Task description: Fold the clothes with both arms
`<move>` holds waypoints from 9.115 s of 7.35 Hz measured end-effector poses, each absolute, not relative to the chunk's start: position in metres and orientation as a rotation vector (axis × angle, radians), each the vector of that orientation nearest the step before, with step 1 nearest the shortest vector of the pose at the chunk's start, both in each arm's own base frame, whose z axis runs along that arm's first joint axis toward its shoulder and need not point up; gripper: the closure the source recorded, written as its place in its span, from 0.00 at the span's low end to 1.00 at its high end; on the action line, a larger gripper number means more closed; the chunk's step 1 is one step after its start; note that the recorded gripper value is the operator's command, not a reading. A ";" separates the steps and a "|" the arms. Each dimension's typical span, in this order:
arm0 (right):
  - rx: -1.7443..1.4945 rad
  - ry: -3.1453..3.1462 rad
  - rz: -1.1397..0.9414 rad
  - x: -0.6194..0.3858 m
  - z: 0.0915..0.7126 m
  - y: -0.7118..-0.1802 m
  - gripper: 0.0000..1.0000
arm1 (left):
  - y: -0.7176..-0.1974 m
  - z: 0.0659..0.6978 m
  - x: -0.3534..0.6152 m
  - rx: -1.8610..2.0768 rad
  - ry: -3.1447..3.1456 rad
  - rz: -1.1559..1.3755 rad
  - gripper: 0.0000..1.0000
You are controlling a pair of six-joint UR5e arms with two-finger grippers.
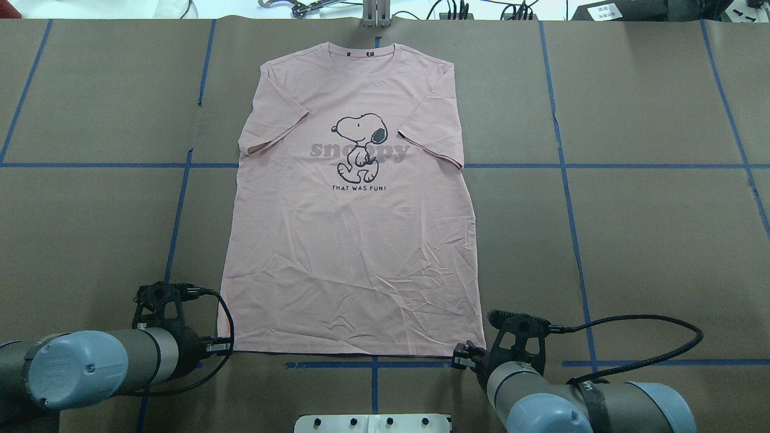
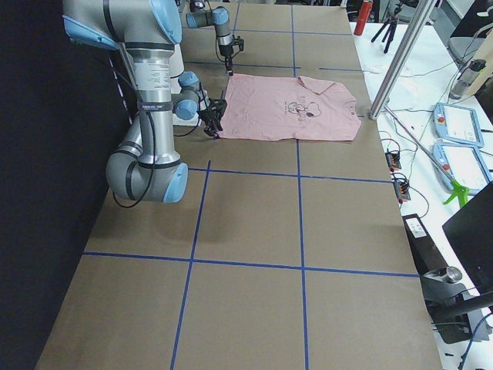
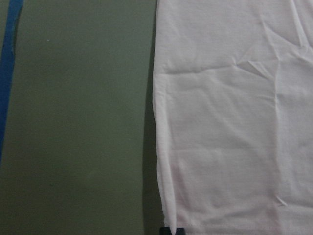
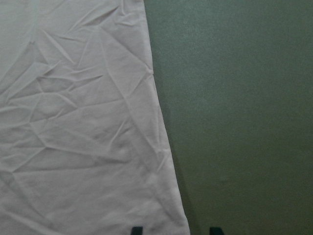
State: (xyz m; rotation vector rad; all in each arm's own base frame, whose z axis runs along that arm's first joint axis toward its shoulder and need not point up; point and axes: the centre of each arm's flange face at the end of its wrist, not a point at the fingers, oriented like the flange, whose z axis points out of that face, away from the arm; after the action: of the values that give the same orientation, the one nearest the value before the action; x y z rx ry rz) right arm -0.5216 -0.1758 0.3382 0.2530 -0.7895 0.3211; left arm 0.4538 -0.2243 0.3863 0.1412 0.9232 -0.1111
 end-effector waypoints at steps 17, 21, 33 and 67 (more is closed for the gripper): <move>0.105 -0.938 0.302 -0.320 0.184 -0.165 1.00 | -0.181 0.179 0.278 -0.008 1.047 -0.022 1.00; 0.143 -0.914 0.302 -0.312 0.166 -0.199 1.00 | -0.217 0.169 0.290 0.079 1.020 0.022 1.00; 0.312 -0.753 0.421 -0.524 0.293 -0.535 1.00 | -0.550 0.377 0.417 0.408 0.732 -0.032 1.00; 0.328 -0.796 0.223 -0.428 0.320 -0.500 0.00 | -0.337 0.400 0.438 0.265 0.841 0.022 1.00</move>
State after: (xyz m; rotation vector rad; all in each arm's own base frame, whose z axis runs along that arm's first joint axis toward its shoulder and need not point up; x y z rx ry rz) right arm -0.4275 -0.5003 0.3198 0.3279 -0.7961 0.2230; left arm 0.4382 -0.3371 0.4001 0.2645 0.8411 0.0223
